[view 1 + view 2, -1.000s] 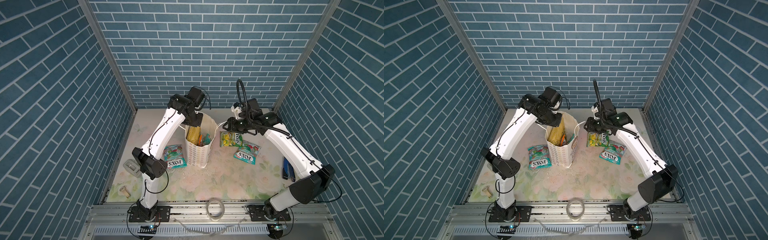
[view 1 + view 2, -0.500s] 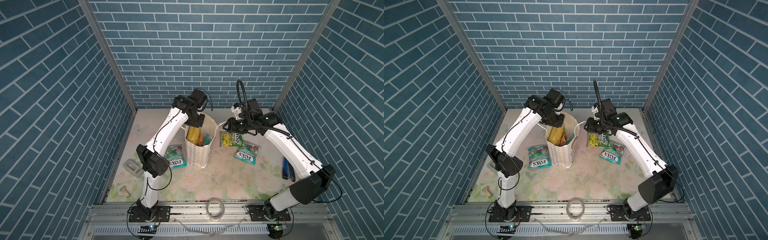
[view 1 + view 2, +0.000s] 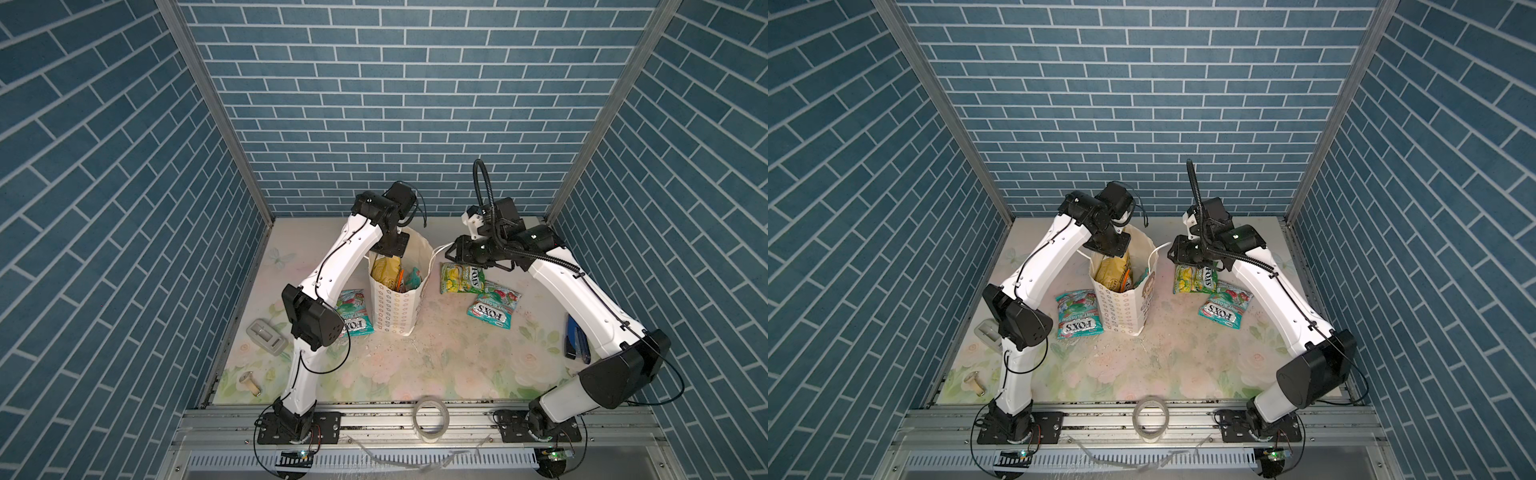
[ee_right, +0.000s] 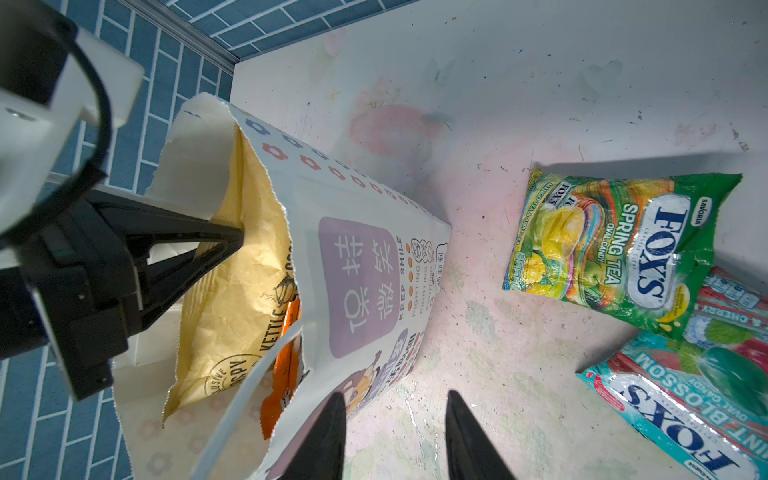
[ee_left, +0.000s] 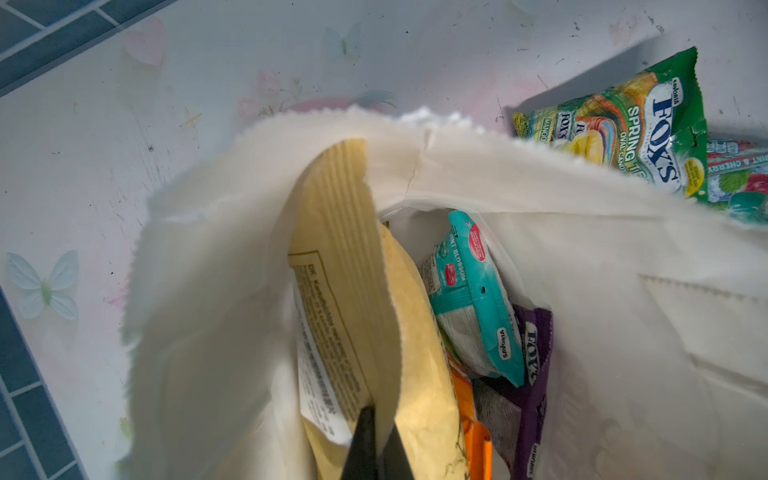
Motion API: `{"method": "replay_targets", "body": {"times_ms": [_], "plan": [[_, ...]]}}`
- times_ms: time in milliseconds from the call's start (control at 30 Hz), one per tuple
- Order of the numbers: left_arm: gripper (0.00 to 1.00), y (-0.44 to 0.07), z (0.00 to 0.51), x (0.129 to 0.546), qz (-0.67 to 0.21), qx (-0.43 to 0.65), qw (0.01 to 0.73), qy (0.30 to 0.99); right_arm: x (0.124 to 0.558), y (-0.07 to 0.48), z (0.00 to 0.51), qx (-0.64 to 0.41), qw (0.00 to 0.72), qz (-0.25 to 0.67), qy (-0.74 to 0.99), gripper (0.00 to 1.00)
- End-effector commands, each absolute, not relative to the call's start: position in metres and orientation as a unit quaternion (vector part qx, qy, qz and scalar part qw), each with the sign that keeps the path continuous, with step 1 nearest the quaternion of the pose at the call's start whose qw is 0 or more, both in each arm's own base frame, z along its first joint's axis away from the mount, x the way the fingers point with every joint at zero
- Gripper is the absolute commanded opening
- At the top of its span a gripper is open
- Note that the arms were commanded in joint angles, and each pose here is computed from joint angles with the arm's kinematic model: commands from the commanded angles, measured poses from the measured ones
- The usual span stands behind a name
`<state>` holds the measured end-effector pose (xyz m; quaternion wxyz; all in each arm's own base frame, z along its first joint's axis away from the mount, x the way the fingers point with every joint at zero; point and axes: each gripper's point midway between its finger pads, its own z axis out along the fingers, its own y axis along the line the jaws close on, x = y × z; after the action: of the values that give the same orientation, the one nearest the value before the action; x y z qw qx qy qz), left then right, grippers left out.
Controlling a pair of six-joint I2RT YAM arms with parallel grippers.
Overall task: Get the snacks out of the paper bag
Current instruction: 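Lower the left gripper into the bag beside the yellow chips bag, then grasp the top edge of the yellow chips bag with the left gripper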
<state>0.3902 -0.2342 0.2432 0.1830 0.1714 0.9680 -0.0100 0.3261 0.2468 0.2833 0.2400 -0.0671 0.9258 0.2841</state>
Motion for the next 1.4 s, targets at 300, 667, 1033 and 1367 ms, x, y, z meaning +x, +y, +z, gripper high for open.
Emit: {"method": "replay_targets", "body": {"times_ms": [300, 667, 1033, 1367], "plan": [[0.00, -0.244, 0.250, 0.388, -0.060, 0.178, 0.178, 0.966, 0.315, 0.284, 0.282, -0.071, 0.207, 0.369, 0.903, 0.41], [0.00, -0.251, 0.254, 0.386, -0.089, 0.179, 0.180, 0.963, 0.321, 0.289, 0.282, -0.065, 0.217, 0.371, 0.901, 0.40], [0.00, -0.249, 0.263, 0.388, -0.112, 0.172, 0.192, 0.960, 0.324, 0.286, 0.254, -0.049, 0.187, 0.339, 0.921, 0.24], [0.00, -0.257, 0.273, 0.387, -0.154, 0.173, 0.204, 0.951, 0.324, 0.295, 0.265, -0.064, 0.197, 0.348, 0.914, 0.00]]}}
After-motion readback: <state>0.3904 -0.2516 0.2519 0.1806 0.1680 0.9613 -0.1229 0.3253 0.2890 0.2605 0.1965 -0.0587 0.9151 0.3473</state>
